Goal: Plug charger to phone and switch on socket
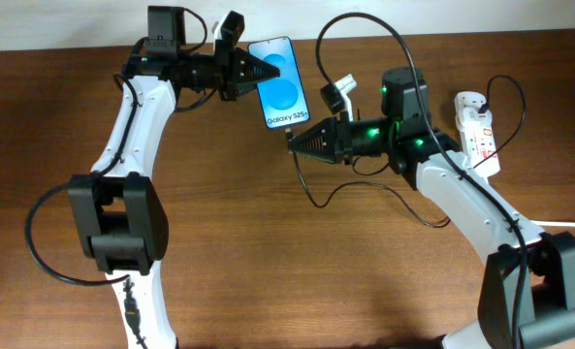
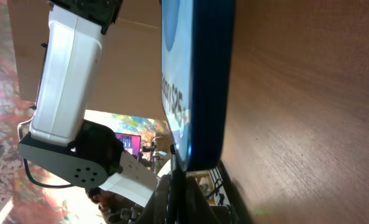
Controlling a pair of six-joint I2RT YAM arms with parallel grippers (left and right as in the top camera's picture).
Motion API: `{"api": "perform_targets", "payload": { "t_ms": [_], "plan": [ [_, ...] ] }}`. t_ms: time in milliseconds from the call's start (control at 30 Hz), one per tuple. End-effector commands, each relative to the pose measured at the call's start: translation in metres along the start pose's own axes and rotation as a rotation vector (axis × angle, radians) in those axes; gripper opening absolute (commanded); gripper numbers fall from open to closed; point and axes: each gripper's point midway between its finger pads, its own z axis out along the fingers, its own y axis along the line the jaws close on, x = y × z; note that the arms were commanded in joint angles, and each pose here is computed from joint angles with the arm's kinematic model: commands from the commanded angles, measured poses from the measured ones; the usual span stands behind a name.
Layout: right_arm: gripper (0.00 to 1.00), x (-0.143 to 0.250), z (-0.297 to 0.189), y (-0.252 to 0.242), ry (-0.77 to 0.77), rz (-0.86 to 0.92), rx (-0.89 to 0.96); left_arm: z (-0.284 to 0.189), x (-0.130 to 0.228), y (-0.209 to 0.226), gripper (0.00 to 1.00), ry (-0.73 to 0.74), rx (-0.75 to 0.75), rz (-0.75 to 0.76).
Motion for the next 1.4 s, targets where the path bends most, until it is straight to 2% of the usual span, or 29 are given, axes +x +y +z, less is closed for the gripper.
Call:
{"api": "perform_targets", "payload": {
  "t_ms": [0, 1367],
  "plan": [
    [0.04, -0.005, -0.006, -0.003, -0.02, -0.001, 0.007, -0.002, 0.004, -0.018, 0.0, 0.023, 0.042, 0.023],
    [0.04, -0.011, -0.006, -0.005, -0.051, -0.014, 0.028, 0.016, 0.012, -0.02, 0.0, 0.06, 0.051, 0.074]
  ]
}}
